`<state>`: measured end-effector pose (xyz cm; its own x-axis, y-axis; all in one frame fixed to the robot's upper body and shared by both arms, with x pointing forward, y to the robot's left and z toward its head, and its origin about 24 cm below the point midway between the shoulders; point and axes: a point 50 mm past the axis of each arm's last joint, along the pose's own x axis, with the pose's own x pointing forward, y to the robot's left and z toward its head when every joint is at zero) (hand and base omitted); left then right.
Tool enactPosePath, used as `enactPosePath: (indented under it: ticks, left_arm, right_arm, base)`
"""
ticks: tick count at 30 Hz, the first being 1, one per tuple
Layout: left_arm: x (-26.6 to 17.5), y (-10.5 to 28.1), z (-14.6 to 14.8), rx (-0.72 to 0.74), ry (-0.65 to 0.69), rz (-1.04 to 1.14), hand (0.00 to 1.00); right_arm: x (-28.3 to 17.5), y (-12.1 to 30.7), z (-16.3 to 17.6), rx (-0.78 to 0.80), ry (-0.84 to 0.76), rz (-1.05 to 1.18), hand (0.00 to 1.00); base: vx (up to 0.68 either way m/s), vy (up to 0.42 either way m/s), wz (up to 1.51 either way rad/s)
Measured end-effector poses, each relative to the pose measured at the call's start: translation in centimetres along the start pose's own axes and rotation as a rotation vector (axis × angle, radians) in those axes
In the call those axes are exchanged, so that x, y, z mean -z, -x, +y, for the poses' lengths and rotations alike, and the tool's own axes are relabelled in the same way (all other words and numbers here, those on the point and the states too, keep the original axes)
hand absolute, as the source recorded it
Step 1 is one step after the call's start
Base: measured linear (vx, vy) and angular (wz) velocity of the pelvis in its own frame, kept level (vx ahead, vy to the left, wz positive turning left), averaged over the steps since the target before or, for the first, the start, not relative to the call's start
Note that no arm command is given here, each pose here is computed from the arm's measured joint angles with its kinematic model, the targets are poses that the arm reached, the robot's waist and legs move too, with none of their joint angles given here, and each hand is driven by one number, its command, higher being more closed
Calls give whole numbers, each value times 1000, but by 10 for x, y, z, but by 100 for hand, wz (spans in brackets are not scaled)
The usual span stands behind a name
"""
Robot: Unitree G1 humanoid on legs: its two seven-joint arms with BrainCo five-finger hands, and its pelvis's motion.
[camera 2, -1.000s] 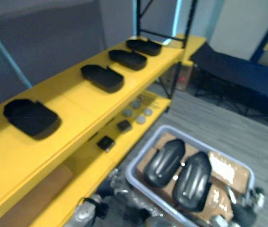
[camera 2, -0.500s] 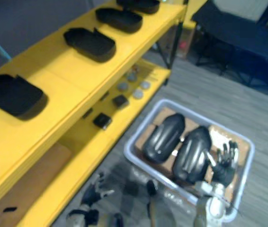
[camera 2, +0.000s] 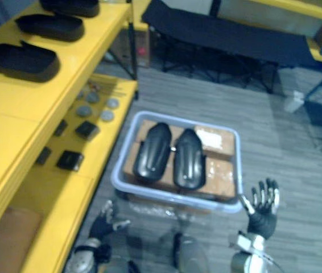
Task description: Walk over and take plastic housings, then place them on the shelf
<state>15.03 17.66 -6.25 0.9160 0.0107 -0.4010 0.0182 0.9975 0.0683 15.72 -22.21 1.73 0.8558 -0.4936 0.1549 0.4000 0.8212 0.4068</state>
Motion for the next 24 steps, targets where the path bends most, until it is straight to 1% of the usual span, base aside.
enactPosePath:
  ticks: [3, 6, 8, 11, 13, 15, 19, 21, 23, 24]
  left_arm:
    - [9, 3, -1, 1, 24, 37, 0]
    - [6, 0, 0, -2, 32, 27, 0]
    - [4, -2, 3, -13, 48, 20, 0]
    - [-2, -15, 2, -39, 97, 5, 0]
    - [-4, -22, -5, -65, 168, 8, 0]
    - [5, -22, -11, -89, 270, 50, 0]
    - [15, -20, -13, -95, 259, 90, 0]
    - [16, -21, -10, -109, 251, 95, 0]
    - [21, -20, -9, -130, 241, 119, 0]
    - [24, -19, -8, -150, 240, 135, 0]
  right_arm:
    - [-3, -5, -5, 3, 40, 0, 0]
    - [-2, -2, -25, 76, 91, 50, 0]
    - [3, -1, -32, 99, 104, 96, 0]
    - [11, -6, -35, 132, 73, 149, 0]
    - [20, -8, -40, 159, 76, 189, 0]
    - [31, -9, -45, 194, 60, 231, 0]
    - [29, -22, -39, 190, 32, 197, 0]
    - [27, -41, -28, 172, 4, 162, 0]
    - [26, -51, -25, 160, 6, 155, 0]
    - [23, -67, -22, 144, 6, 136, 0]
  base:
    - [8, -142, -55]
    - [-38, -75, -15]
    - [-45, -76, -21]
    - [-48, -66, -19]
    - [-9, -40, -33]
    - [-24, 15, -51]
    - [-54, 61, -41]
    - [-92, 137, -3]
    - [-104, 166, 0]
    - [-81, 158, 15]
